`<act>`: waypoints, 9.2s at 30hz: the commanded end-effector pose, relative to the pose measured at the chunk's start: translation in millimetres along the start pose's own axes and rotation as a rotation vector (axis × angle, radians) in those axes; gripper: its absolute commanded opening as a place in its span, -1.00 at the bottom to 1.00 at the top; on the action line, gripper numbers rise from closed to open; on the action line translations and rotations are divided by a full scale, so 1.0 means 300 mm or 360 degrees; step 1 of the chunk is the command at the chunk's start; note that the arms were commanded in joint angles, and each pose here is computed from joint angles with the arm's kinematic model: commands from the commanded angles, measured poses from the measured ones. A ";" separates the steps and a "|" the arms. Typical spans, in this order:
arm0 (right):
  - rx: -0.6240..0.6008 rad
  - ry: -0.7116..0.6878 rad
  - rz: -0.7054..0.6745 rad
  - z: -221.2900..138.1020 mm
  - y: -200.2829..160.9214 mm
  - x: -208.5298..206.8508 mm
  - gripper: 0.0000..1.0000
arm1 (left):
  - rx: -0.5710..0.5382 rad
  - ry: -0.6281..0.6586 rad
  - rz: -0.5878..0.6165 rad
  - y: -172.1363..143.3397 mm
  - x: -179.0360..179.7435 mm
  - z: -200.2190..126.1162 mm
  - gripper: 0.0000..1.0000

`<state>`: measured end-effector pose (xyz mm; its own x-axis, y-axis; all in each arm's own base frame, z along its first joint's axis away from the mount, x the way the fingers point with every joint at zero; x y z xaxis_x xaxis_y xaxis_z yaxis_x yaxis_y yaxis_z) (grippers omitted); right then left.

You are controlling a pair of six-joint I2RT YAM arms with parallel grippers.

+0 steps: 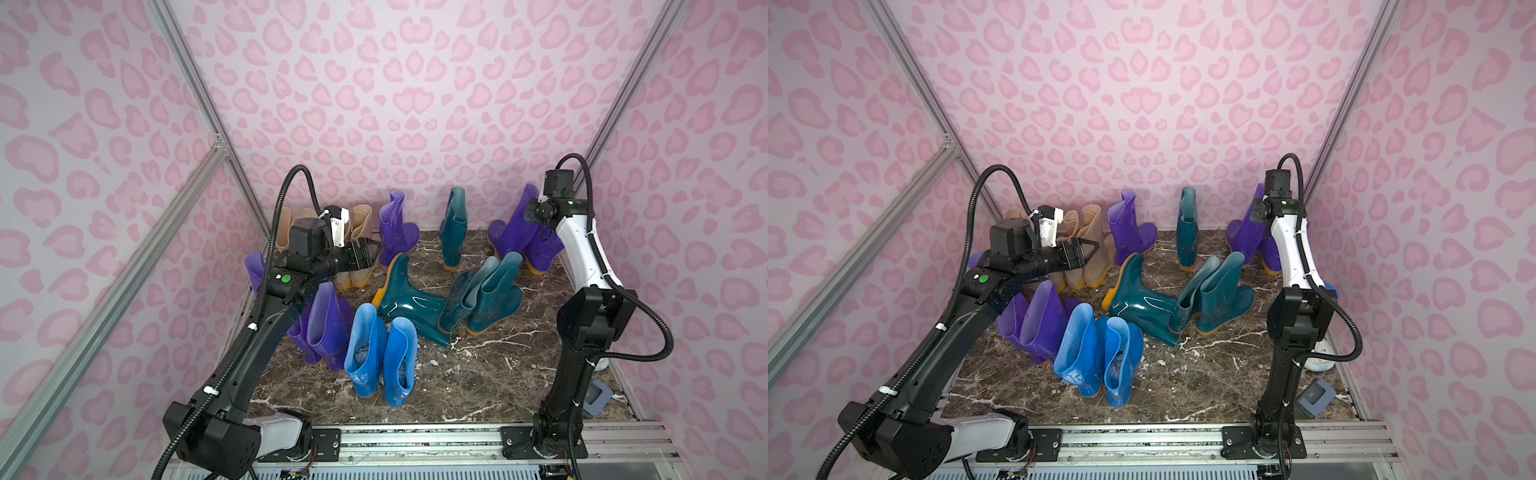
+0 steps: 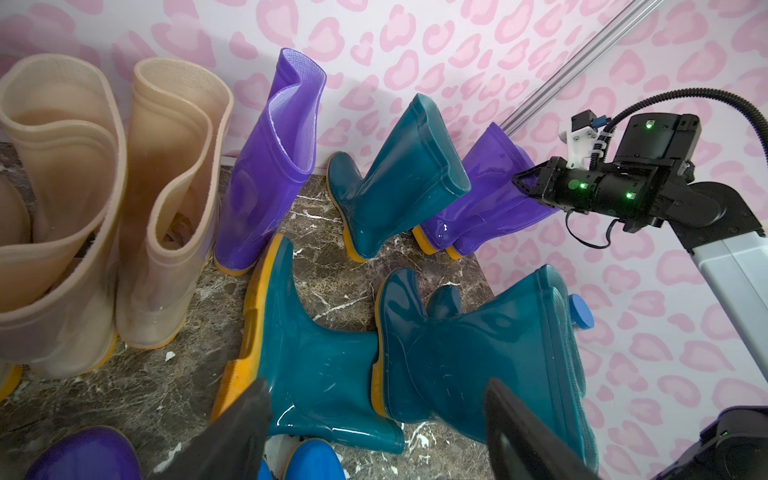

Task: Match and arrange rain boots in pairs
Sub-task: Pair a pair of rain boots at the corner of the board, then pick up the rain boot at the center of the board, then place the rain boot at the center of the board, then pair a pair of rain boots at the center of the board, then adjust the rain boot at the center of the board, then pick up the rain boot at the center of the board.

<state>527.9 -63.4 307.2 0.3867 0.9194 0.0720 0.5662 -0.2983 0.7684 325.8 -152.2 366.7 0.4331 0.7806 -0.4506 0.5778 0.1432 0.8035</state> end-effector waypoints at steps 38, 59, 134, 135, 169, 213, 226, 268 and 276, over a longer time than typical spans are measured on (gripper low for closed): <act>-0.0431 -0.0111 -0.0010 -0.370 0.010 0.070 0.24 | 0.0054 -0.0316 0.0155 0.054 -0.169 -0.064 0.66; -0.0037 0.0481 0.0302 -0.684 -0.522 0.087 0.67 | 0.0692 -0.0844 0.0718 -0.301 -0.683 0.243 0.69; 0.0050 0.0819 0.0449 -0.791 -0.708 -0.176 -0.78 | 0.0500 -0.0523 0.0667 -0.280 -0.672 0.258 1.00; 0.0059 0.0813 0.0450 -0.786 -0.716 -0.177 -0.66 | 0.0492 -0.0460 0.0648 -0.275 -0.636 0.266 0.99; -0.0568 0.0852 0.0437 -0.953 -0.366 -0.163 0.39 | 0.1523 0.0192 0.1185 -0.947 -0.379 0.550 0.69; -0.0584 0.1141 0.0291 -1.021 -0.291 0.034 0.36 | 0.0728 -0.0074 0.0906 -0.362 -0.509 0.499 -0.95; -0.0489 0.1232 0.0143 -0.998 -0.279 0.195 0.37 | 0.0418 -0.0267 0.0444 -0.189 -0.518 0.530 -0.95; -0.0179 0.0756 -0.0094 -0.316 -0.192 0.615 0.88 | 0.0544 -0.0207 0.0468 -0.219 -0.473 0.299 0.99; -0.0080 0.0758 -0.0137 -0.143 -0.181 0.699 0.75 | 0.0417 0.0082 0.0495 -0.254 -0.406 0.409 0.97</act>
<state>539.6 156.4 319.4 -0.0427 0.9585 0.2818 0.5104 -0.2215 0.8309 298.6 -328.7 311.7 0.6196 0.7574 -0.2062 0.6111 -0.3005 0.7323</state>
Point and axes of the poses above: each gripper's point midway between its finger pads, its own z axis out along the fingers, its own x axis along the line the jaws close on, y = z × x, the point moved 5 cm from there along -z, back along the fingers, and after that the axes turned 7 degrees about z, right-handed, at the moved point
